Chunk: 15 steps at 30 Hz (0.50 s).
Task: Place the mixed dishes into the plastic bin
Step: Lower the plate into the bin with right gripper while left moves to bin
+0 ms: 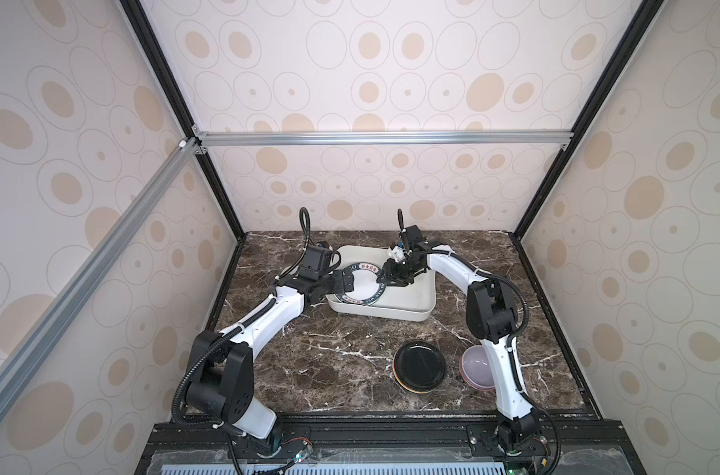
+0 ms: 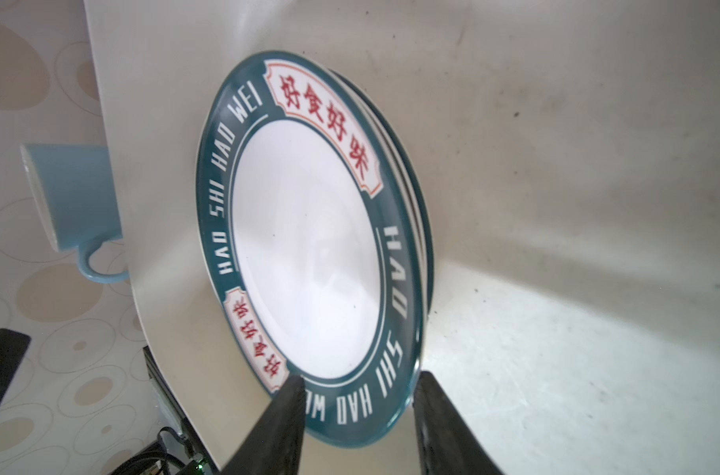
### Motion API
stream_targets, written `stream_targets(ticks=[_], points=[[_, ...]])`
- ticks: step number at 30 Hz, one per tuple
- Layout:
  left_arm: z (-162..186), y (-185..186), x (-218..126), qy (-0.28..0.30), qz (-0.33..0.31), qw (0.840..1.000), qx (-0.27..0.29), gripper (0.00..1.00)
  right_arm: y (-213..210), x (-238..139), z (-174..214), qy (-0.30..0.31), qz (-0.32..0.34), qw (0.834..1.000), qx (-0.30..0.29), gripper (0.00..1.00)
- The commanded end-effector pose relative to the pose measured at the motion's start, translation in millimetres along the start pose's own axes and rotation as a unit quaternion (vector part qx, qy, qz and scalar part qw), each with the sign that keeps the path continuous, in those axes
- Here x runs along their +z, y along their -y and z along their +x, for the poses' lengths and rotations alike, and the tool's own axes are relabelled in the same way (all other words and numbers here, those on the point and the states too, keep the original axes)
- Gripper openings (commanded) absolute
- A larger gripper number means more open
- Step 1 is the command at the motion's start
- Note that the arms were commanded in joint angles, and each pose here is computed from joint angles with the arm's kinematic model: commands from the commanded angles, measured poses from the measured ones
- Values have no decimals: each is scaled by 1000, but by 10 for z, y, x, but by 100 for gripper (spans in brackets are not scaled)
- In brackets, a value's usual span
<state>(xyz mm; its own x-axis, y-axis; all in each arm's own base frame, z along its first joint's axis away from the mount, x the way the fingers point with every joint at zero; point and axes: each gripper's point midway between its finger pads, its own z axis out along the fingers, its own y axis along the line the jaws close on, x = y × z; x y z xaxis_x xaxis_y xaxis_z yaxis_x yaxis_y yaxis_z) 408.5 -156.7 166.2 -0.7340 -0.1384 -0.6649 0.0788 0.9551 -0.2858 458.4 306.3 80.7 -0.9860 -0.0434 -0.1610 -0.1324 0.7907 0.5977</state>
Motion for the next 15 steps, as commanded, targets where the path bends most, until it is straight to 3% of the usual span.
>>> stream_targets(ticks=[1,15], points=[[-170,21,-58,26,3,1000,11,99,-26,-103,14,3,22,1000,-19,47],[-91,-44,70,13,-6,1000,10,99,-158,194,40,-23,42,997,-53,50]])
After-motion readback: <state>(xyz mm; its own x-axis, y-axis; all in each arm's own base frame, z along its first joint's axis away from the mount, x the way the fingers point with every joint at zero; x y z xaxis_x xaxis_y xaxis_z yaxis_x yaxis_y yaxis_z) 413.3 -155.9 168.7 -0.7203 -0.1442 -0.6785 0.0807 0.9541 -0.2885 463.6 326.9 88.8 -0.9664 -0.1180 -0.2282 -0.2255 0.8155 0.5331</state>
